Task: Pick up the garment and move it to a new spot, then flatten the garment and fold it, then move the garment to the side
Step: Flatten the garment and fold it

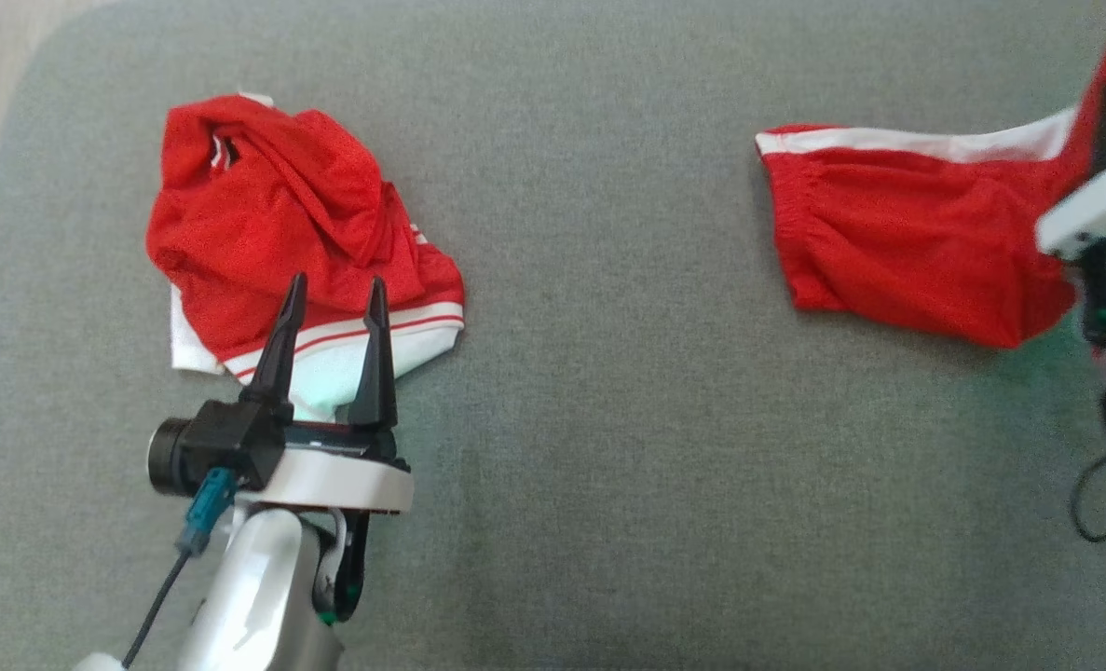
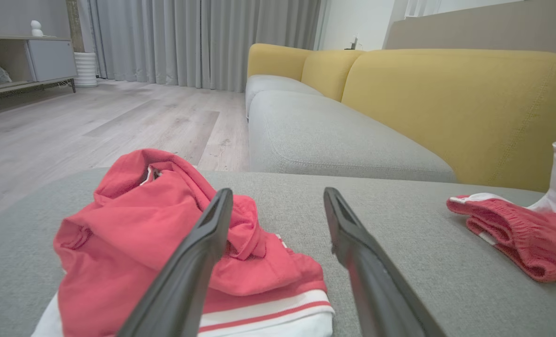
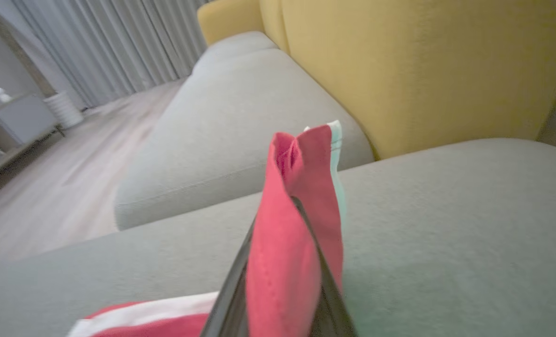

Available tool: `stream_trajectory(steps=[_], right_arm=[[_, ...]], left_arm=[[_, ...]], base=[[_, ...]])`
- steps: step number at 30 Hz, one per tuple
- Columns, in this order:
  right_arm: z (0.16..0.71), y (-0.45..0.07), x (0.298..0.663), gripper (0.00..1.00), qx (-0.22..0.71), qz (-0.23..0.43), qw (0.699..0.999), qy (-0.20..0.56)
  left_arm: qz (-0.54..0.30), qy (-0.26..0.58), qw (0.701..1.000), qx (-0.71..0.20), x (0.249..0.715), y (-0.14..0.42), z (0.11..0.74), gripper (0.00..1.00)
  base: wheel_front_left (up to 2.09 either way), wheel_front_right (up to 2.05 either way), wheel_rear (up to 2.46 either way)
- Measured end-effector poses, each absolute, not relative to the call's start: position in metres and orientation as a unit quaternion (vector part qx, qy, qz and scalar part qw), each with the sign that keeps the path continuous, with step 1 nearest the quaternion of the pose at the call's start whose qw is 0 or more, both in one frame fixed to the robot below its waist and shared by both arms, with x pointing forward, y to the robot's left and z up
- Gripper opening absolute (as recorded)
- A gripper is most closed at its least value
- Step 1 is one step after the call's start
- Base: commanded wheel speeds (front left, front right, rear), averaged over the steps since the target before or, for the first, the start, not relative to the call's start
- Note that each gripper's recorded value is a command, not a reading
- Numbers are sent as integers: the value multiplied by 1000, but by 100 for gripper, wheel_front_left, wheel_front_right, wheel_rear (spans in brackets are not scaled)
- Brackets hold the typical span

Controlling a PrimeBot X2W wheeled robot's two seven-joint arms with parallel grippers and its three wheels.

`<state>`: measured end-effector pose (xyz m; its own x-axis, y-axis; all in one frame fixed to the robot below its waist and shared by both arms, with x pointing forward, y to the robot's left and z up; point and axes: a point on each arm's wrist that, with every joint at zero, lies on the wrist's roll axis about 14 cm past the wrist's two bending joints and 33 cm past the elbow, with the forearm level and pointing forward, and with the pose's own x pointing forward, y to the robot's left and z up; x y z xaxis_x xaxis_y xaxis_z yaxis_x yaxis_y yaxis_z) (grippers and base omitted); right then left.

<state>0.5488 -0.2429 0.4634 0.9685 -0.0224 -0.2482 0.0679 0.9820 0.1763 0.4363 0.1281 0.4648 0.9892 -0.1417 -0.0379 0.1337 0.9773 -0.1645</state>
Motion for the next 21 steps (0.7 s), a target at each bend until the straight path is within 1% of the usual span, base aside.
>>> stream_trajectory(steps=[3, 7, 13, 18, 19, 20, 21], right_arm=[[487, -210, 552, 0, 113, 13, 990, 87], [497, -164, 542, 0, 134, 65, 986, 70], [486, -111, 522, 0, 131, 129, 979, 88], [466, -91, 508, 0, 104, 158, 975, 118], [459, -88, 504, 45, 86, 166, 974, 128], [452, -87, 501, 45, 69, 172, 973, 136], [449, -86, 499, 100, 61, 175, 973, 136]], left_arm=[[-64, 15, 995, -81, 431, 132, 473, 100], [-56, 12, 995, -81, 420, 137, 476, 100], [-49, 14, 995, -81, 409, 141, 476, 100], [-47, 15, 995, -81, 406, 143, 475, 100], [-46, 15, 995, -81, 406, 143, 475, 100], [-46, 15, 995, -81, 406, 143, 475, 100], [-46, 16, 995, -81, 406, 143, 475, 100]], base=[[0, 0, 0], [0, 0, 0], [0, 0, 0], [0, 0, 0], [0, 0, 0], [0, 0, 0], [0, 0, 0]])
